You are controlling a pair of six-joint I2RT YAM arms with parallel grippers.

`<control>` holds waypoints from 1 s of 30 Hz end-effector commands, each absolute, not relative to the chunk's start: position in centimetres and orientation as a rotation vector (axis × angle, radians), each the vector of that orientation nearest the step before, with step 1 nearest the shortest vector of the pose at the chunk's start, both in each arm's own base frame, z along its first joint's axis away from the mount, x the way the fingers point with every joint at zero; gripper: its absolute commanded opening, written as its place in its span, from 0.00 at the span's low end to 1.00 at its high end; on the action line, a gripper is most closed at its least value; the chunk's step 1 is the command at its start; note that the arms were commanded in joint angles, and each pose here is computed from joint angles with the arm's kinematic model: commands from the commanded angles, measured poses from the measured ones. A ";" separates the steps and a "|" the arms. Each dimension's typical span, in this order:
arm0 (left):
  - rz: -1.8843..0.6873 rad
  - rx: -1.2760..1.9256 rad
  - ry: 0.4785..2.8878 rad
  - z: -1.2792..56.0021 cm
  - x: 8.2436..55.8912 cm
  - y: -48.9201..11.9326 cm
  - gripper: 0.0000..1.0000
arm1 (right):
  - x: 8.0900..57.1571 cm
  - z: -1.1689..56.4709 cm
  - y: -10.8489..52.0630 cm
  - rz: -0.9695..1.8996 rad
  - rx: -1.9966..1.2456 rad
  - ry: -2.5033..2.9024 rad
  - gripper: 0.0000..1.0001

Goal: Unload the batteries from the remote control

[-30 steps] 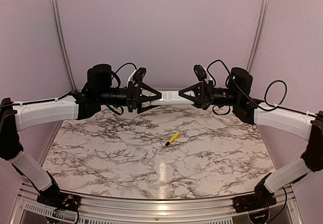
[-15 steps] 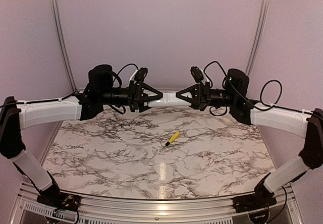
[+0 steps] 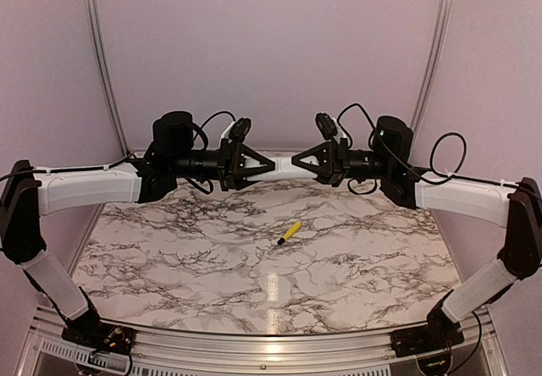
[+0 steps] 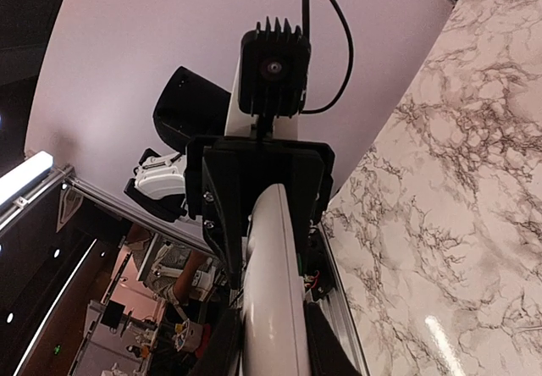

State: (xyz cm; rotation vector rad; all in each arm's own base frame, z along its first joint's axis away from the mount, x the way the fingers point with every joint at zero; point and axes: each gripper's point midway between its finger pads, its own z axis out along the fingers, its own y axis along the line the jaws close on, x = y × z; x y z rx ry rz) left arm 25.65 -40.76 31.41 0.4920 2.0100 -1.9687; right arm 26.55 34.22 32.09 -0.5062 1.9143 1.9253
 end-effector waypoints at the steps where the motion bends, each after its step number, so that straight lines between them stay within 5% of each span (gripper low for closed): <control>1: -1.981 0.526 1.989 31.3 25.6 -41.1 0.23 | 26.4 34.1 34.8 1.942 -0.561 1.846 0.00; 9: -1.989 0.529 1.995 31.0 25.6 -41.3 0.04 | 26.5 33.9 34.9 1.942 -0.560 1.849 0.00; 21: -1.989 0.492 2.026 30.4 25.8 -41.2 0.00 | 26.7 33.7 34.7 1.879 -0.555 1.884 0.79; 27: -1.977 0.479 2.030 30.3 25.7 -40.9 0.00 | 26.9 33.3 34.1 1.795 -0.524 1.939 0.98; 30: -1.963 0.468 2.032 30.2 25.7 -40.7 0.00 | 27.2 33.2 33.7 1.732 -0.505 1.963 0.98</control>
